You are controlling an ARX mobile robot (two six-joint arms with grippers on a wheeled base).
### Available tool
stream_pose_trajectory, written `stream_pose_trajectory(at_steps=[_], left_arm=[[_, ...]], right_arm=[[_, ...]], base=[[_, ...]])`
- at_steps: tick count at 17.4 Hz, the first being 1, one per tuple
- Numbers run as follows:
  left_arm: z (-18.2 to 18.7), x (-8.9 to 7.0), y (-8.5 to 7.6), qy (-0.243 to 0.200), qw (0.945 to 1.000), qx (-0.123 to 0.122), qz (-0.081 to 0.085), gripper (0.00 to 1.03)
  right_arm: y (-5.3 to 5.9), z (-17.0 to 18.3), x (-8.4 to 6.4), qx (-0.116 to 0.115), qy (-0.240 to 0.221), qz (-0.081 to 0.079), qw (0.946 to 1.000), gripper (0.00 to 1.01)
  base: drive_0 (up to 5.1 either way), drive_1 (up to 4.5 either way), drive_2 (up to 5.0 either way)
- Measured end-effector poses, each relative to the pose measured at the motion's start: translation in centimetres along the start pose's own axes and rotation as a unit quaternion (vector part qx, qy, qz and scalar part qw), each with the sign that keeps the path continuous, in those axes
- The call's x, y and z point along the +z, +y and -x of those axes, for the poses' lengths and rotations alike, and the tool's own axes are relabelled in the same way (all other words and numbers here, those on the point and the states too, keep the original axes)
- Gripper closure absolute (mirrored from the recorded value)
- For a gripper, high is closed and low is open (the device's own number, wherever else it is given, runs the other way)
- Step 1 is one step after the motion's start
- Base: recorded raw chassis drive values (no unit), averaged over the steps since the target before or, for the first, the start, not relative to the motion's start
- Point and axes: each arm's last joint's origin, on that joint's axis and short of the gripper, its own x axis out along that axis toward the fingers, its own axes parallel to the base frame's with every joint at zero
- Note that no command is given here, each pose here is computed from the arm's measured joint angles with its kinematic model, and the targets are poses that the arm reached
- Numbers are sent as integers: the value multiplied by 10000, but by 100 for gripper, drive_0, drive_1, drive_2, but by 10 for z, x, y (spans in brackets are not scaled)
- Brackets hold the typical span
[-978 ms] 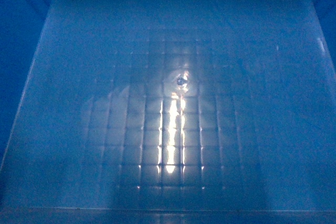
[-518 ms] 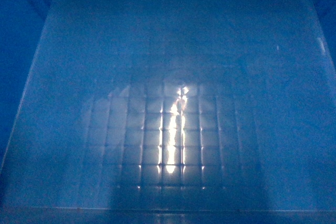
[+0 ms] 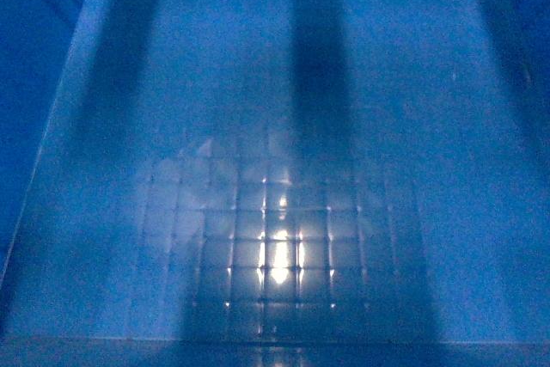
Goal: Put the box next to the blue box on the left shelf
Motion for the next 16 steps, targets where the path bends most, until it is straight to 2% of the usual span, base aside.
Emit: stream_pose_trajectory(at_steps=[16], left_arm=[[0,0,0,-20,10000,2,8,85]], right_arm=[[0,0,0,1,-9,-4,10000,80]], base=[[0,0,0]])
